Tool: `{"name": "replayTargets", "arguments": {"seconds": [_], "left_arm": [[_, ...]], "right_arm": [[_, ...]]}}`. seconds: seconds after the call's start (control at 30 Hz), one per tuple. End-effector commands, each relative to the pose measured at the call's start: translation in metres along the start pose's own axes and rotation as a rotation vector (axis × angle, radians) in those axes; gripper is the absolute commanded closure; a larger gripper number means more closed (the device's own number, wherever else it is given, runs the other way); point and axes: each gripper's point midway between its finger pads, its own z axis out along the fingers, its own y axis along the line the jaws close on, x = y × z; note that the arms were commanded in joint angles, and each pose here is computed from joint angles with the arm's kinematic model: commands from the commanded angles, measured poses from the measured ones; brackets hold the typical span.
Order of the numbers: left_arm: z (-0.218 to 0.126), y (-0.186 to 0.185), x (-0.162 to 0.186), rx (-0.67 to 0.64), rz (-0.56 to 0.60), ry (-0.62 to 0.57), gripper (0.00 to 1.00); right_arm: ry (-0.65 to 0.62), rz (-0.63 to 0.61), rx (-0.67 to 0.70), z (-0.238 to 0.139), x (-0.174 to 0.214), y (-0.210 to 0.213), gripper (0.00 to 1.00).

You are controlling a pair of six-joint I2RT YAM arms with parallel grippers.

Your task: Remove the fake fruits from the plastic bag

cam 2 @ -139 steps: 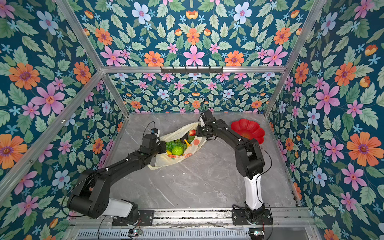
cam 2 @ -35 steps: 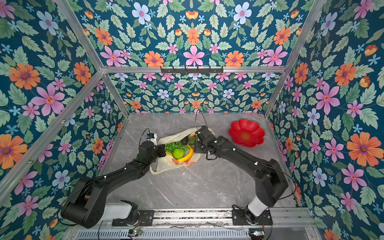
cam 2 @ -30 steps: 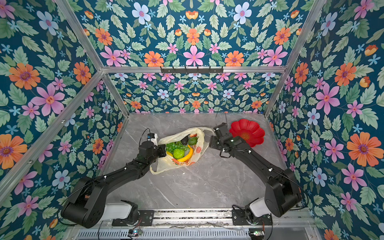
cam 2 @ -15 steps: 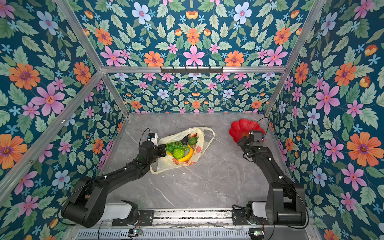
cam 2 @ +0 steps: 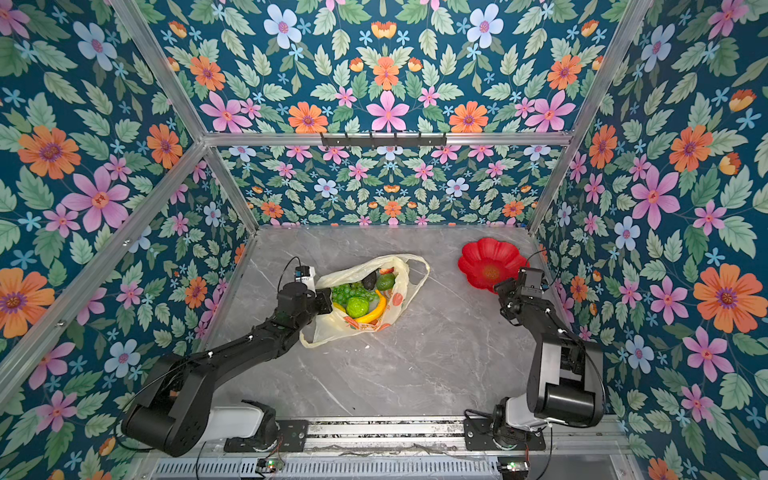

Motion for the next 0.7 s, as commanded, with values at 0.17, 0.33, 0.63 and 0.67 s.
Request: {"name": "replayTargets", "arguments": {"seconds": [0.17,0.33,0.63,0.67], "left_arm": [[0.001,-0.001,-0.004,0.001,0.012,-0.013,1.00],[0.001,0.001,-0.004,-0.006,0.014,-0.012,1.00],[0.005,0.001,0.000,-0.008,0.015,0.000,1.00],[0.004,0.001,0.000,-0.007,0.015,0.000,1.00]], "right_arm": [[0.076,-0.001,-0.083,0.029,-0.012,0.019,0.34],[0.131,0.012,-0.048,0.054,-0.006,0.009,0.46],[0.177,0.027,-0.051,0.070,0.001,0.005,0.77],[0.179,0.026,-0.055,0.070,0.002,0.005,0.80]]}}
